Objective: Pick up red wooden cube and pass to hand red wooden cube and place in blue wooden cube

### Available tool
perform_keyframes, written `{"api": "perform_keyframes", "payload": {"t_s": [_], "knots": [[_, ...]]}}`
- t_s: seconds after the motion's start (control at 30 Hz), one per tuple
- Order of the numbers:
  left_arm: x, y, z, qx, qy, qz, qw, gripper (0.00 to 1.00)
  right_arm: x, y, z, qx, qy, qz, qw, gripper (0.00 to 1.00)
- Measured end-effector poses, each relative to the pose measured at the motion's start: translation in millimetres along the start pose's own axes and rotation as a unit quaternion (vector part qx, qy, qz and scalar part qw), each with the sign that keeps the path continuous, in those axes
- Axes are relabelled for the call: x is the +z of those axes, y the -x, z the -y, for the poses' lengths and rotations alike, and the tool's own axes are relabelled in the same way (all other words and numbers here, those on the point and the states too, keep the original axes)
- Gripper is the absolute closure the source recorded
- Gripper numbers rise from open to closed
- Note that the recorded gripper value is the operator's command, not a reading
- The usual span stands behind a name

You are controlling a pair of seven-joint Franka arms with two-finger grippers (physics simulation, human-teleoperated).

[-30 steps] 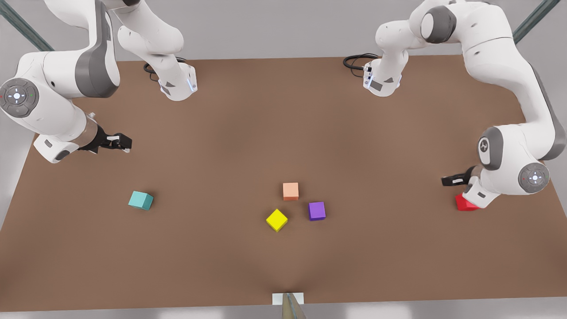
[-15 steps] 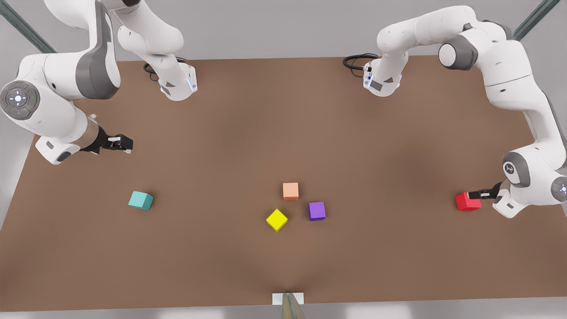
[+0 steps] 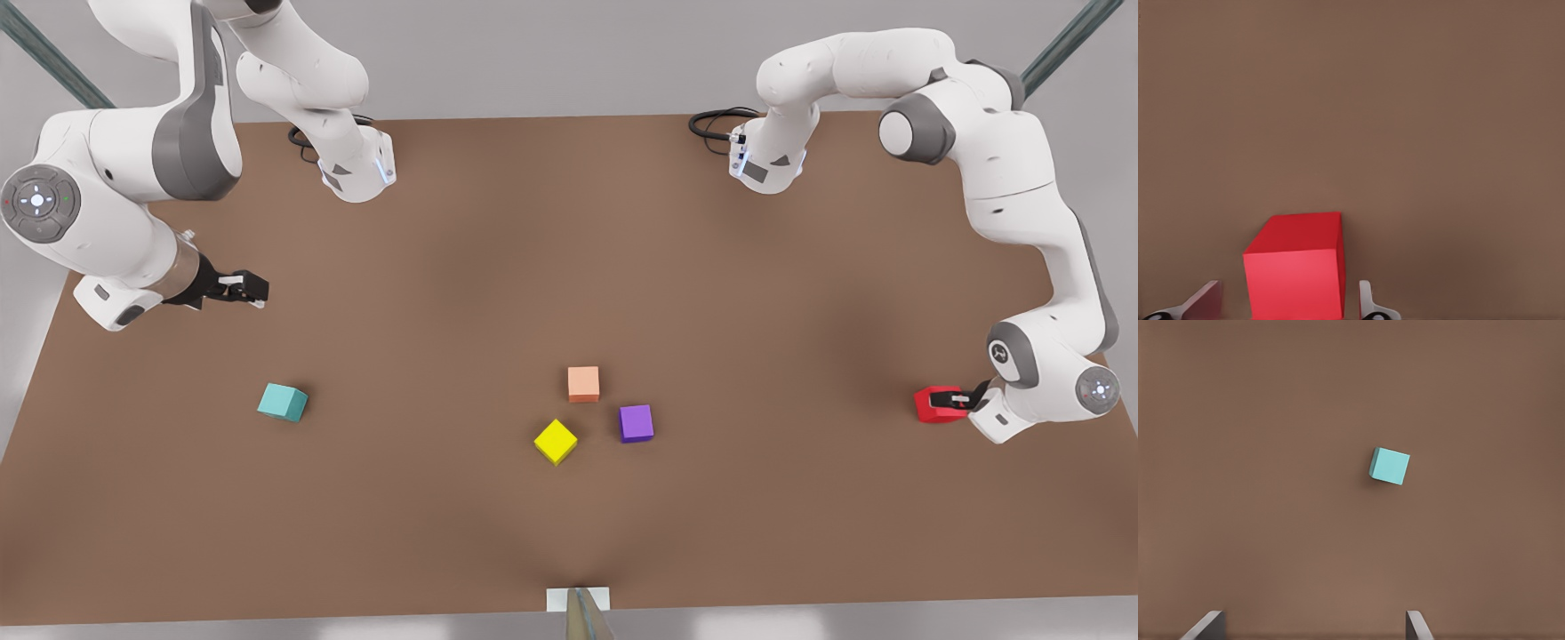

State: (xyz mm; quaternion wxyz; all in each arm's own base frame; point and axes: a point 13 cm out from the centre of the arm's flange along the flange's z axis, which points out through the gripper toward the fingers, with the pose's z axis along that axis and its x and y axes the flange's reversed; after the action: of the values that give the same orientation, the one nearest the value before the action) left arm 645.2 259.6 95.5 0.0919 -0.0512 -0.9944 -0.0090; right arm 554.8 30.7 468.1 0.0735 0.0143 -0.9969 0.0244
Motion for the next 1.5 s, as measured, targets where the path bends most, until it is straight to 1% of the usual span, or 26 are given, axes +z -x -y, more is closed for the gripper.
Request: {"api": "perform_keyframes", "payload": {"t_s": [0.57, 0.6, 0.63, 0.67, 0.7, 0.8, 0.87, 0.93, 0.97, 1.03, 1.07, 1.13, 1.2, 1.27, 1.3, 1.37, 1.43, 1.5], "knots": [[57.3, -6.1, 3.4, 0.032, -0.014, -0.026, 0.999, 0.0, 5.9, 0.7, -2.5, -0.002, 0.005, -0.006, 1.0, 0.0], [59.2, -5.7, 3.5, 0.032, -0.014, -0.026, 0.999, 0.12, 5.9, 0.7, -2.6, -0.002, 0.005, -0.006, 1.0, 0.0], [59.9, -5.2, 3.6, 0.032, -0.014, -0.025, 0.999, 0.29, 5.9, 0.7, -2.7, -0.002, 0.005, -0.006, 1.0, 0.0], [60.0, -4.2, 4.3, 0.032, -0.013, -0.024, 0.999, 0.48, 6.0, 0.9, -3.2, -0.002, 0.006, -0.006, 1.0, 0.0], [59.5, -3.0, 5.3, 0.032, -0.012, -0.023, 0.999, 0.53, 6.2, 1.4, -4.0, -0.003, 0.008, -0.006, 1.0, 0.0], [54.0, 0.9, 6.0, 0.024, -0.013, -0.014, 1.0, 0.55, 5.9, 2.6, -4.3, -0.002, 0.013, -0.006, 1.0, 0.0], [34.8, 14.4, 26.1, 0.008, -0.041, 0.012, 0.999, 0.55, 5.9, 4.1, -4.3, -0.003, 0.018, -0.005, 1.0, 0.0], [0.8, 40.0, 66.9, 0.009, -0.08, 0.039, 0.996, 0.55, 21.0, 10.4, -23.7, -0.024, 0.061, -0.021, 0.998, 0.0], [-23.6, 57.2, 105.0, 0.02, -0.112, 0.052, 0.992, 0.55, 31.1, 15.8, -38.0, -0.038, 0.097, -0.033, 0.994, 0.0], [-63.5, 74.1, 215.7, 0.049, -0.214, 0.051, 0.974, 0.55, 51.6, 26.3, -73.1, -0.073, 0.178, -0.059, 0.979, 0.0], [-78.8, 73.3, 283.1, 0.067, -0.279, 0.036, 0.957, 0.55, 64.4, 30.7, -93.0, -0.091, 0.222, -0.075, 0.968, 0.0], [-103.9, 62.9, 410.6, 0.098, -0.401, -0.001, 0.911, 0.55, 100.9, 42.0, -133.5, -0.125, 0.318, -0.113, 0.933, 0.0], [-125.1, 54.2, 524.9, 0.123, -0.479, -0.026, 0.869, 0.55, 131.4, 64.9, -173.5, -0.167, 0.405, -0.123, 0.891, 0.0], [-133.6, 52.4, 591.9, 0.108, -0.558, -0.046, 0.822, 0.55, 149.1, 86.0, -209.7, -0.217, 0.469, -0.105, 0.85, 0.0], [-136.0, 53.3, 613.7, 0.096, -0.588, -0.053, 0.802, 0.55, 154.0, 92.2, -223.5, -0.24, 0.491, -0.088, 0.833, 0.0], [-152.1, 51.0, 667.3, 0.081, -0.635, -0.056, 0.767, 0.54, 160.6, 105.5, -240.9, -0.28, 0.517, -0.04, 0.808, 0.0], [-168.7, 45.5, 728.0, 0.068, -0.659, -0.047, 0.748, 0.54, 166.8, 116.4, -254.1, -0.318, 0.529, 0.012, 0.787, 0.0], [-172.7, 53.9, 749.5, 0.043, -0.67, -0.03, 0.741, 0.54, 174.3, 125.9, -268.4, -0.348, 0.538, 0.067, 0.765, 0.0]]}}
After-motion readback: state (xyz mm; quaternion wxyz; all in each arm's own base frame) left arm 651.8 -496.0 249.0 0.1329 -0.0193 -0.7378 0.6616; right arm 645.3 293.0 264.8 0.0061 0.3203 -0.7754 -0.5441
